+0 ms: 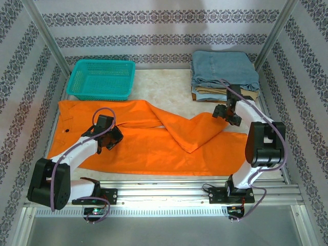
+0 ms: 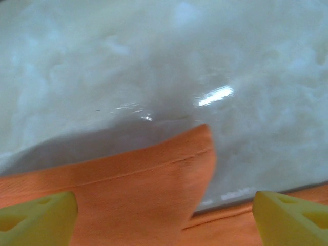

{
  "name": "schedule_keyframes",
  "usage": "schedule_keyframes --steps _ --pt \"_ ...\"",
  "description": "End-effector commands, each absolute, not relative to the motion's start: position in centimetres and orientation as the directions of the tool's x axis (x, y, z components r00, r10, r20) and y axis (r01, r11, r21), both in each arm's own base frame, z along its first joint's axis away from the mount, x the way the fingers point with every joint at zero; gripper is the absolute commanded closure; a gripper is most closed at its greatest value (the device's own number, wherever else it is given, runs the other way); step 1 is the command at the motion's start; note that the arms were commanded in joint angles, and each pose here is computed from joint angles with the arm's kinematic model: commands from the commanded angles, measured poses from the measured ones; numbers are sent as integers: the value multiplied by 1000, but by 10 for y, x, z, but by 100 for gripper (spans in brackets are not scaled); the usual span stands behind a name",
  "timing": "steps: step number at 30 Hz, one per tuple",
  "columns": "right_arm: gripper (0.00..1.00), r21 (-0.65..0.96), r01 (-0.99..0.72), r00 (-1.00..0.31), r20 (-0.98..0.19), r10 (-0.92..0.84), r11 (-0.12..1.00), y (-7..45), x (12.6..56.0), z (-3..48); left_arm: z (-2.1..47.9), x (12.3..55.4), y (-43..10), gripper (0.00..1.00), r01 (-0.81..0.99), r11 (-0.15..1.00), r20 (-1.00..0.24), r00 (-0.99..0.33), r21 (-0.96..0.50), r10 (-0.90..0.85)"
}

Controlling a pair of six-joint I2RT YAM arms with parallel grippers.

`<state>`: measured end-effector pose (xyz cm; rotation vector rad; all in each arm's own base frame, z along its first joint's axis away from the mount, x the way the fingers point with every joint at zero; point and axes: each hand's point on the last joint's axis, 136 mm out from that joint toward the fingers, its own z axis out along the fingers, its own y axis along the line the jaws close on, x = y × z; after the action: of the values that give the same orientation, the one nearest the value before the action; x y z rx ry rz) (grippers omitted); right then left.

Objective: Fold and stack the trousers

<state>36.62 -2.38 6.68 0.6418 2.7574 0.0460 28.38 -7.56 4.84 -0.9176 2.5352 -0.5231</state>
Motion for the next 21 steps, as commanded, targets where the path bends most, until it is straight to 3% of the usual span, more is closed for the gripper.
schedule_keyframes --steps 1,9,12,17,19,21 --pt "5 219 435 -832 -274 483 873 -21 371 63 54 298 -80 100 -482 725 -252 -718 -492 -649" --pt "19 315 416 -859 -174 482 853 -10 389 34 50 303 -85 100 -473 727 -234 -733 -498 -638" --pt "39 318 427 -863 -136 486 847 -11 391 26 51 302 -85 100 -472 726 -235 -733 -501 -638" --pt "90 301 431 -852 -175 494 851 -17 392 34 57 302 -83 100 -467 733 -246 -733 -494 -634" --pt "100 306 423 -844 -210 493 853 -17 393 48 58 302 -83 100 -465 735 -248 -734 -493 -632" --pt "100 295 413 -834 -257 488 861 -18 393 67 59 301 -82 100 -465 737 -251 -735 -491 -630"
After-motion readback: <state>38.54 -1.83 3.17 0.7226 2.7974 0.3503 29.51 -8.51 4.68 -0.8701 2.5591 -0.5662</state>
